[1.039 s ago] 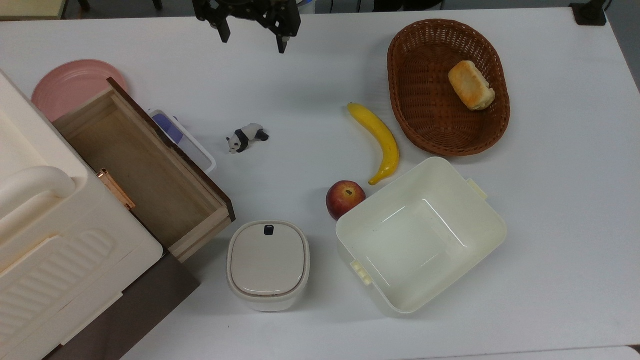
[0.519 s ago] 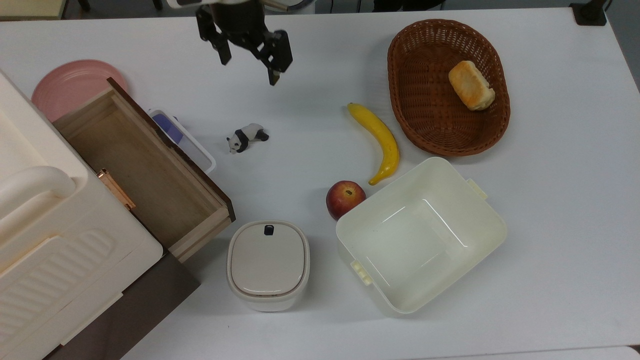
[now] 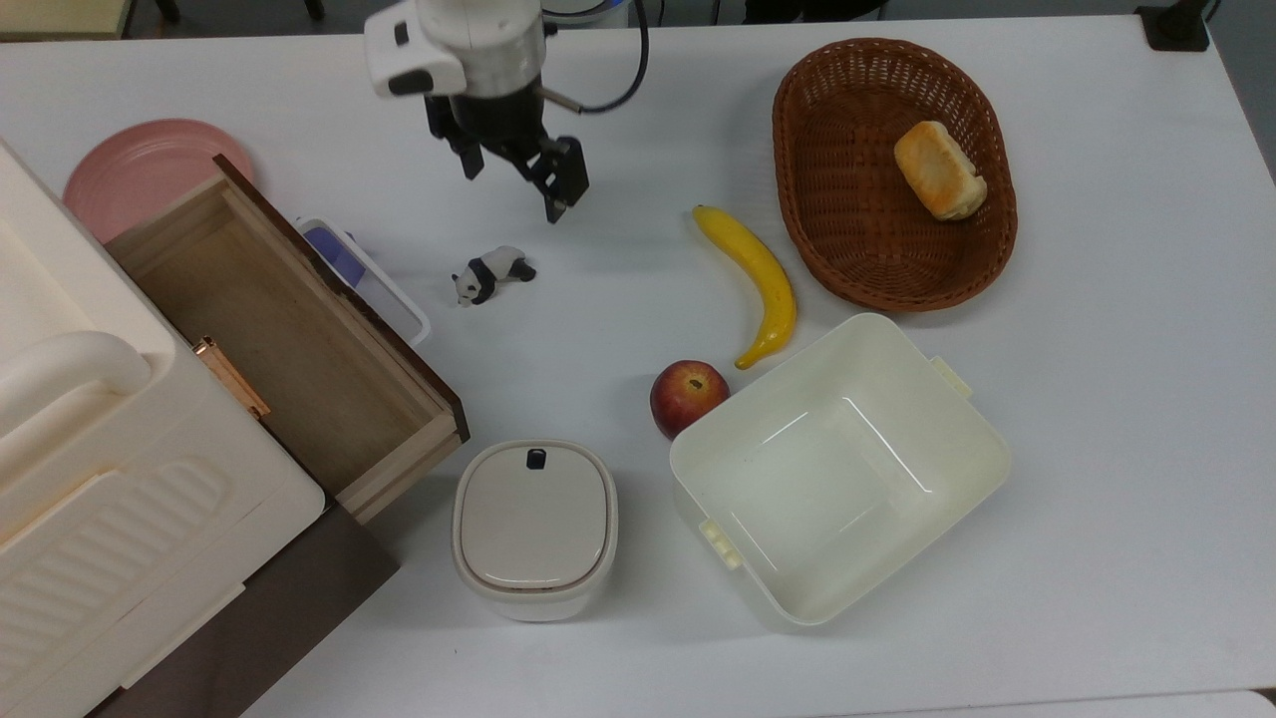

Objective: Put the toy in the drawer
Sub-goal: 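Move the open gripper over the panda toy and lower it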

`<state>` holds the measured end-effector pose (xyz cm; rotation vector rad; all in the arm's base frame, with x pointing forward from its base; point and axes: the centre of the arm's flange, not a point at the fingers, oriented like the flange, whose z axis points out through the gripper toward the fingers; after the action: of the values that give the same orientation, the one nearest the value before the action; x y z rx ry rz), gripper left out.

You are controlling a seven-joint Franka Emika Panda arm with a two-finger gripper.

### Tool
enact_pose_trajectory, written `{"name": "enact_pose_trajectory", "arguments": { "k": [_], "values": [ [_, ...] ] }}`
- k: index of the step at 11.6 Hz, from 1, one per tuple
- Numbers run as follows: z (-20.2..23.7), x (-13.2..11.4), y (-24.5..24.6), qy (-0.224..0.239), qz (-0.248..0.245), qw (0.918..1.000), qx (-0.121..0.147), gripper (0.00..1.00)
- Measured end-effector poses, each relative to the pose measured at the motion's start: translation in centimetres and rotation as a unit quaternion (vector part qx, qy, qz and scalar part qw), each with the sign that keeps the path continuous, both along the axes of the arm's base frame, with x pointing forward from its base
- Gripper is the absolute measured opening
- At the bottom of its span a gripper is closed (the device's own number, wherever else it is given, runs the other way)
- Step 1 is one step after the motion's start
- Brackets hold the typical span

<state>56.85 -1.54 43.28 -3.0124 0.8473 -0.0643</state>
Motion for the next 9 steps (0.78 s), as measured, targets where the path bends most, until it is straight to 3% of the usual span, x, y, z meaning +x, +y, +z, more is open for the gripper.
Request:
{"name": "enact_pose_trajectory", "arguments": {
  "k": [4,9],
  "values": [
    [-5.8,1.7,-0.4,0.016,0.007,0.9997,-0.017,1.00],
    [-6.9,1.8,-1.0,0.025,0.002,0.9995,-0.017,1.00]
  ]
}}
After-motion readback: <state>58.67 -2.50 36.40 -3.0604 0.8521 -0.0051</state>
